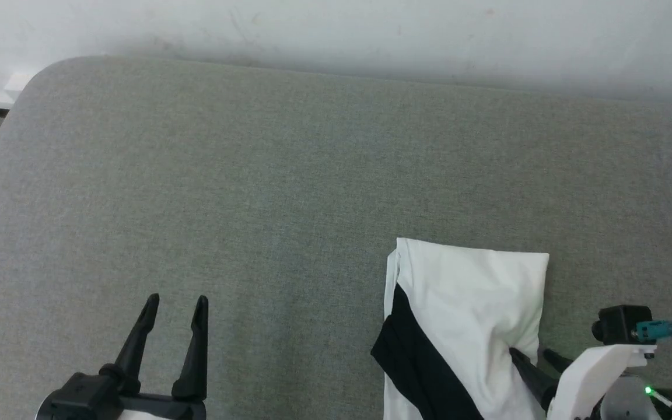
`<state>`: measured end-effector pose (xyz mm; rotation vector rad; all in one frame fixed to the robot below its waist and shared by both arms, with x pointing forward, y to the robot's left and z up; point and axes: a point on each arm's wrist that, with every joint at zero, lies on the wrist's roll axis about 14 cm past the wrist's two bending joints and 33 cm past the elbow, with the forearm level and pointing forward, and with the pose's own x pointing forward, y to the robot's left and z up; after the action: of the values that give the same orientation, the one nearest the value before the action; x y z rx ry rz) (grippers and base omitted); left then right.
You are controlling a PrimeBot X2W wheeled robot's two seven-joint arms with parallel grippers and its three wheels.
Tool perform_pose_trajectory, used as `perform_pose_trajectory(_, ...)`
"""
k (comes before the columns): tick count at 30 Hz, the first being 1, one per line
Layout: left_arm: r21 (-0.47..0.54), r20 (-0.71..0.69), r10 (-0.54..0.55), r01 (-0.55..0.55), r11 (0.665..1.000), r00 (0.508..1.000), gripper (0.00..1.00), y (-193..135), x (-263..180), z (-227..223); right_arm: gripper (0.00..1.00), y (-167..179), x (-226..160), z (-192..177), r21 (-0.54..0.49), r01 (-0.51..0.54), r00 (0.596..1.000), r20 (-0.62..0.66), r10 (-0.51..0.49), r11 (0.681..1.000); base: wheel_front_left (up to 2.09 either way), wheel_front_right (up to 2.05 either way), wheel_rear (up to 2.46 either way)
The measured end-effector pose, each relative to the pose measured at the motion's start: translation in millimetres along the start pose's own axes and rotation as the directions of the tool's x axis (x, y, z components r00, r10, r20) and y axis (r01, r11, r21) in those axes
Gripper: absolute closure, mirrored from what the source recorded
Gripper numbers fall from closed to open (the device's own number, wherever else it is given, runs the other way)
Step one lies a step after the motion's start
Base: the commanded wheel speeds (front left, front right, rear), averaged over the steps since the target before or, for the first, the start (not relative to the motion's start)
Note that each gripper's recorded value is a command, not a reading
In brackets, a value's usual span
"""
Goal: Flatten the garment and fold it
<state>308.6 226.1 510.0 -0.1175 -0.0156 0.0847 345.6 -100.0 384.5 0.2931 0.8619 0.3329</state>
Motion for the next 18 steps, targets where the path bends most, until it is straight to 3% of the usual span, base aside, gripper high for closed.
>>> perform_pose_trajectory(5, -0.006, -0.004, 0.003, -0.003, 1.000, 1.000, 0.00, 1, 2, -1, 0.00, 6, 10, -4, -0.006, -0.022, 0.998, -0.050, 0.022, 1.000, 0.00, 0.00, 0.00)
perform_pose_trajectory(6, -0.006, -0.004, 0.002, -0.002, 1.000, 1.000, 0.00, 1, 2, -1, 0.18, 6, 11, -4, -0.002, -0.024, 0.998, -0.054, 0.024, 1.000, 0.00, 0.00, 0.00)
perform_pose_trajectory(7, -0.006, -0.006, 0.001, -0.001, 1.000, 1.000, 0.00, 1, 2, -1, 0.71, 6, 12, -4, 0.000, -0.024, 0.998, -0.057, 0.024, 1.000, 0.00, 0.00, 0.00)
perform_pose_trajectory(8, -0.006, -0.006, 0.000, 0.000, 1.000, 1.000, 0.00, 1, 2, -1, 1.00, 6, 14, -4, 0.003, -0.024, 0.998, -0.061, 0.024, 1.000, 0.00, 0.00, 0.00)
perform_pose_trajectory(18, -0.002, 0.010, -0.040, 0.040, 0.999, 0.999, 0.00, -7, 5, 5, 1.00, 4, 14, 7, -0.023, 0.006, 1.000, -0.002, -0.006, 1.000, 0.00, 0.00, 0.00)
